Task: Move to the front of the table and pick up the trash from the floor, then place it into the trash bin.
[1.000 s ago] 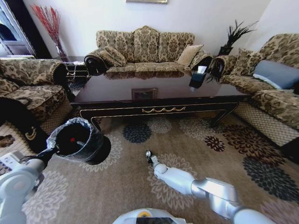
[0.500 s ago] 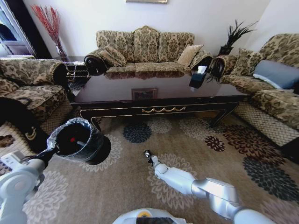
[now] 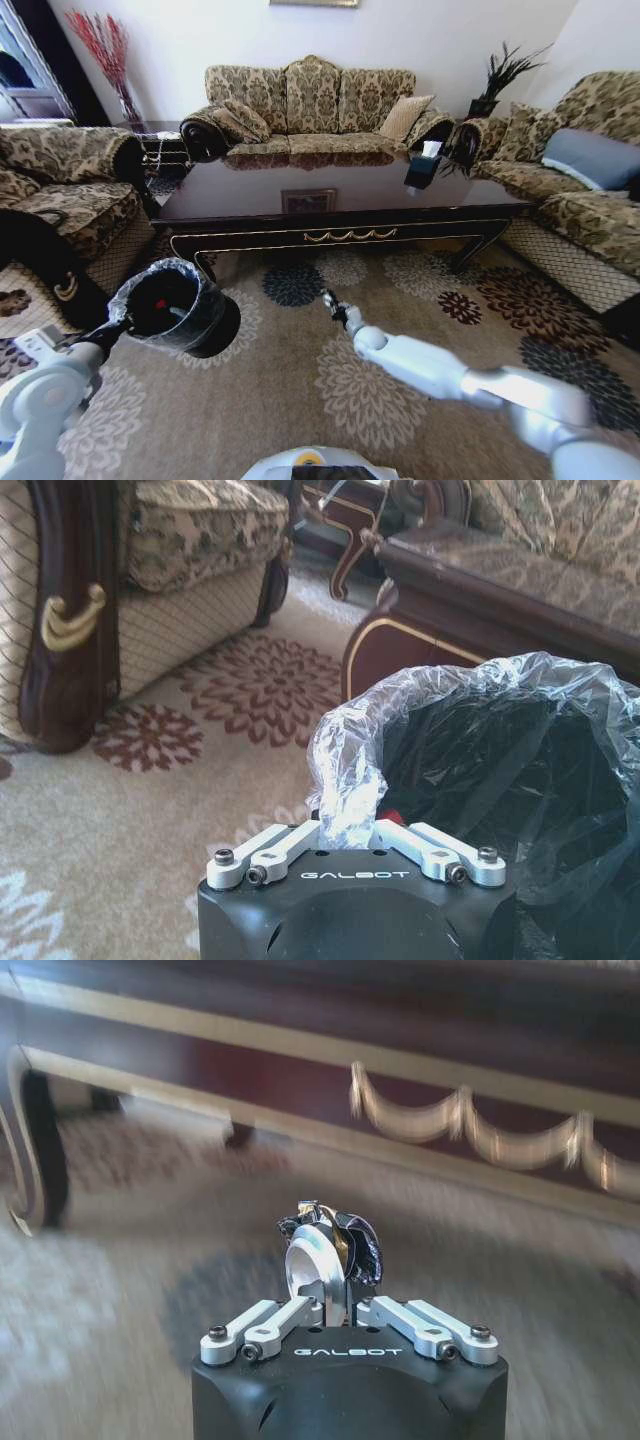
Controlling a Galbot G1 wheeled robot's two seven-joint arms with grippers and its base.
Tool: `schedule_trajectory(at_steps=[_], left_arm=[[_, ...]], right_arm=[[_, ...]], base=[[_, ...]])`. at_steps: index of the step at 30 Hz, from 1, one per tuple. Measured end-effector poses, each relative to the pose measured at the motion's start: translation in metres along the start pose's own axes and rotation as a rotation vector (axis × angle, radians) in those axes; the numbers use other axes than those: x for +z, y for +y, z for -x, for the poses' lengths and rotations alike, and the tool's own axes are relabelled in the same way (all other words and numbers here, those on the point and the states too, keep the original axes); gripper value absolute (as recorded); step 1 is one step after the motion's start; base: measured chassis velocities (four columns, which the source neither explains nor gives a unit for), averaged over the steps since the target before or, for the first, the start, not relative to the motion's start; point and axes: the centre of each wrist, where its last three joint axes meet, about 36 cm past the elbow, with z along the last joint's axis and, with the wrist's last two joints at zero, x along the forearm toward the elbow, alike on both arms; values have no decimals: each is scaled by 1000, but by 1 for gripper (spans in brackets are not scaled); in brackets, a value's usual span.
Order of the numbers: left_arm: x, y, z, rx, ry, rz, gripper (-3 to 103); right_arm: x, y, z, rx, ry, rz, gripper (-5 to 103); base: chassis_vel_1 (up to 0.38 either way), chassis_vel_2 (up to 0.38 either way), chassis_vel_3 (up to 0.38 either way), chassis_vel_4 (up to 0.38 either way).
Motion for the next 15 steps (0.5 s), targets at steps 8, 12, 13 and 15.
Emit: schedule_trajectory(at_steps=[8, 12, 13, 15], left_arm=[[12, -9, 10, 27, 57, 20, 3], [14, -11, 12, 34, 65, 20, 3], [13, -11, 12, 34, 65, 20, 3], [13, -11, 12, 34, 64, 20, 3]], right_arm=[[-102, 4, -4, -174, -307, 78, 10], [-135, 28, -9, -283, -389, 78, 10], [-142, 35, -10, -311, -400, 76, 10], [-151, 47, -13, -354, -415, 74, 10]], base=[[0, 0, 0, 0], [0, 0, 0, 0], [0, 0, 0, 0], [0, 0, 0, 0]])
